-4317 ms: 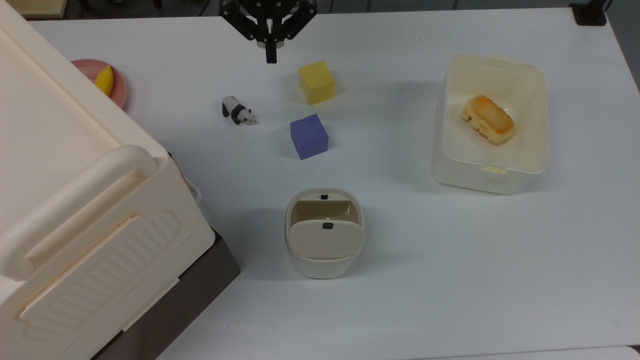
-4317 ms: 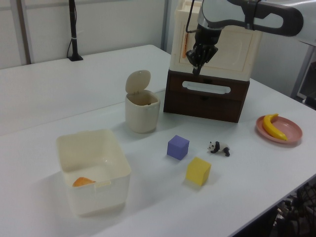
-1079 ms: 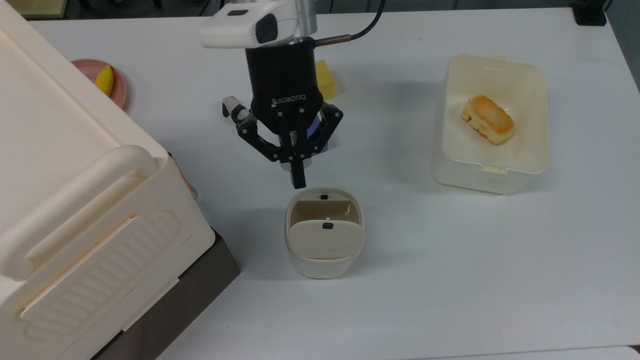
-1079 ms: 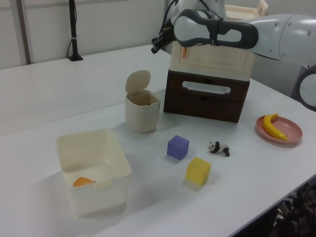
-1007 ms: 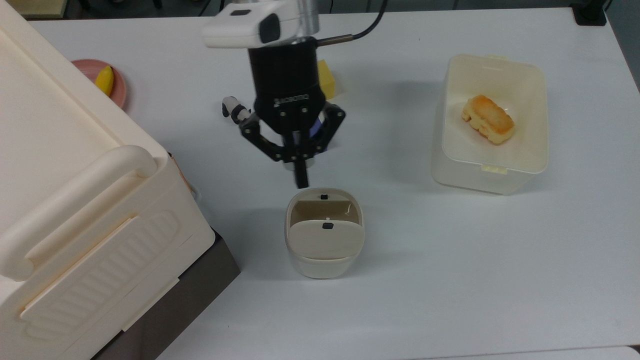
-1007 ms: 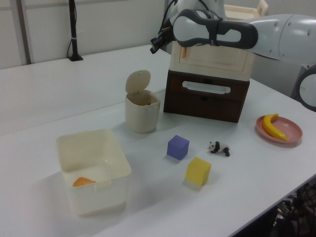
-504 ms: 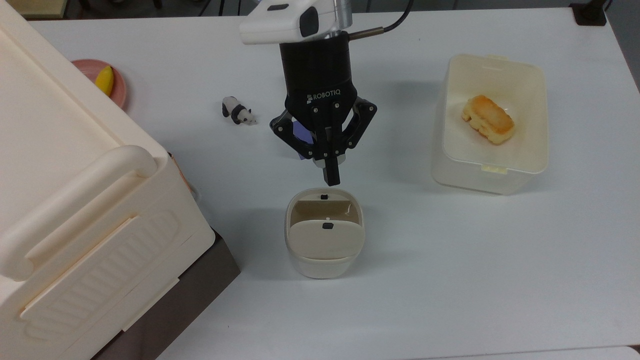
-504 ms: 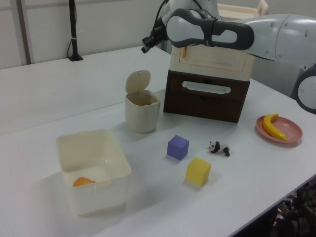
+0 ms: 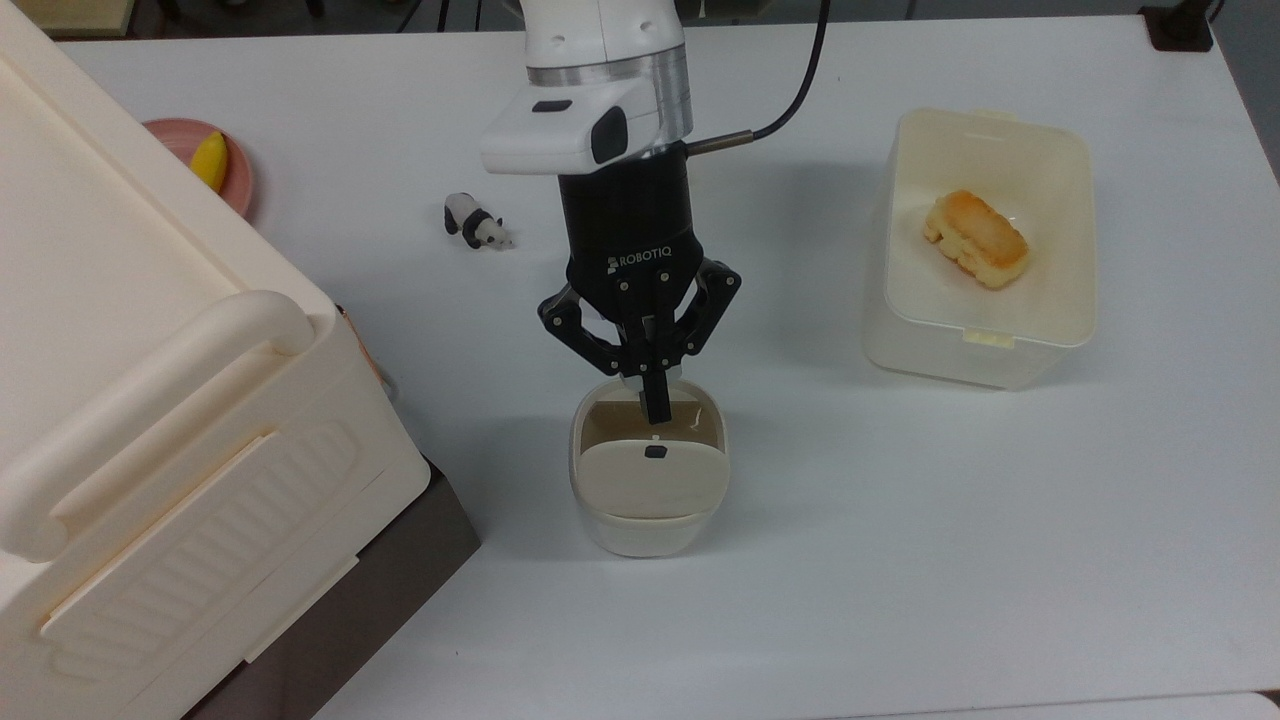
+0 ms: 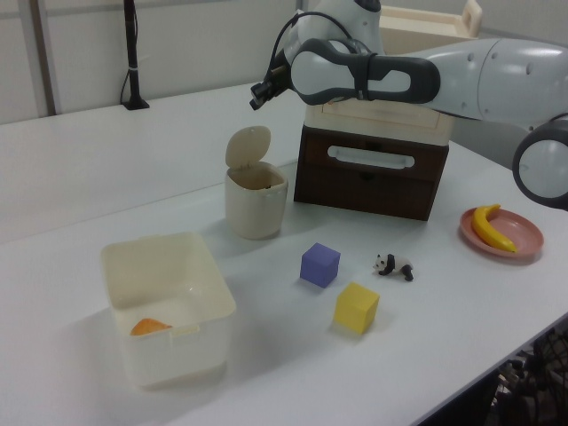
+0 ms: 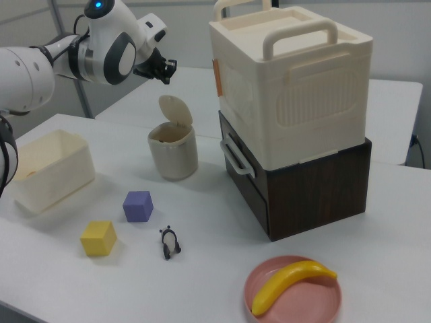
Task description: Close the trash can
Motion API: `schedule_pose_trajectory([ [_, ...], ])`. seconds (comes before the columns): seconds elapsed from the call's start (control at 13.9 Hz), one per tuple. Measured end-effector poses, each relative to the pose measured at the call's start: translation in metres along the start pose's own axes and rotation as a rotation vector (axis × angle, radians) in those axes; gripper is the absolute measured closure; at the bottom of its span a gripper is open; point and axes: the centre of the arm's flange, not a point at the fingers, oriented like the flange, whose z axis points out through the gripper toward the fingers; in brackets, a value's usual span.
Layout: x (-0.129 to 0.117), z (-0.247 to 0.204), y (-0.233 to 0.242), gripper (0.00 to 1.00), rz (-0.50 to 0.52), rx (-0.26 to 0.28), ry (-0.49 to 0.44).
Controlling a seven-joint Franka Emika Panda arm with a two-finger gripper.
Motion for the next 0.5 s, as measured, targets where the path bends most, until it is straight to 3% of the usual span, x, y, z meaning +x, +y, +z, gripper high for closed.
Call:
schedule_pose_trajectory([
  [0.5, -0.007, 0.009, 0.011, 0.99, 0.009, -0.007, -0.014],
])
